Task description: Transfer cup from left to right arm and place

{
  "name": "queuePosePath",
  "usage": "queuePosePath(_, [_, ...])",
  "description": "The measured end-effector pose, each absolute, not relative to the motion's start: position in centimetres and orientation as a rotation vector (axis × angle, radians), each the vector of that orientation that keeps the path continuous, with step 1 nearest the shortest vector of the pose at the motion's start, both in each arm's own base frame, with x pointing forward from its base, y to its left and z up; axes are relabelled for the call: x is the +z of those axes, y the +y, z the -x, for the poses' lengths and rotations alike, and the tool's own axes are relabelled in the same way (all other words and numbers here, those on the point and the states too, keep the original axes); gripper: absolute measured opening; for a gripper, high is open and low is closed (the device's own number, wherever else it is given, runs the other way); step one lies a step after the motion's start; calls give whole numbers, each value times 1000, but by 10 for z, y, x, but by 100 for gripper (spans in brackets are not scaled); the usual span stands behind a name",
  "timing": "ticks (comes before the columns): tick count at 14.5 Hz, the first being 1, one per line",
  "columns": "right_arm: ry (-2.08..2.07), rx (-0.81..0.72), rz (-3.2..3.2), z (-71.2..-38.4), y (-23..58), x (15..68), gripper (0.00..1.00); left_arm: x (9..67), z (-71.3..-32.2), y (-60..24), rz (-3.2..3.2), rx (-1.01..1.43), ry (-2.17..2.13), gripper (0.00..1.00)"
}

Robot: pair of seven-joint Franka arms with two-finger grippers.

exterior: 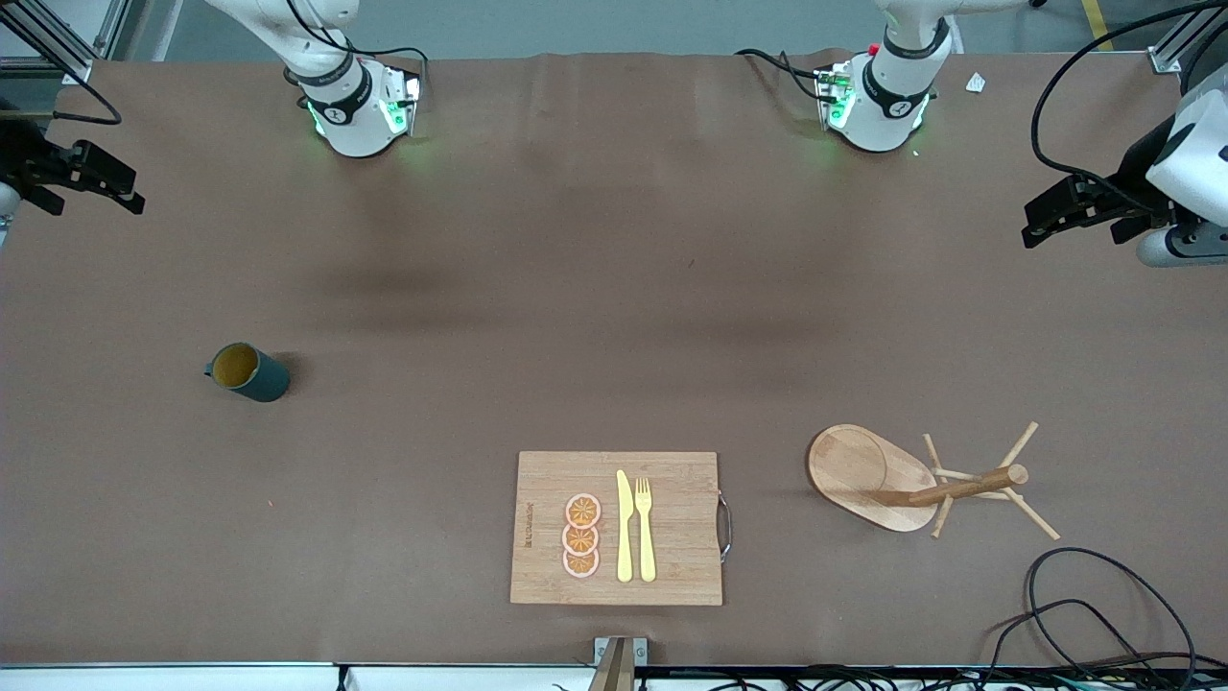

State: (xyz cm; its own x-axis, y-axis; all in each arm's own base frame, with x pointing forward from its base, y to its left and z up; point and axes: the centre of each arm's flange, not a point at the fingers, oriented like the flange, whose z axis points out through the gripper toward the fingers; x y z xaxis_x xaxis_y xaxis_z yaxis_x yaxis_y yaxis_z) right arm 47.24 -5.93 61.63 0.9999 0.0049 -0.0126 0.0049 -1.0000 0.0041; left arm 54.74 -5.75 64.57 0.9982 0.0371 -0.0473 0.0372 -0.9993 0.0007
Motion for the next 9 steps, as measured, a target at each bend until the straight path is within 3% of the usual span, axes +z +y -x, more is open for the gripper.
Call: queuePosePath(9, [17, 10, -3129, -471, -56, 644, 100, 646, -549, -57, -3138, -71, 61, 100])
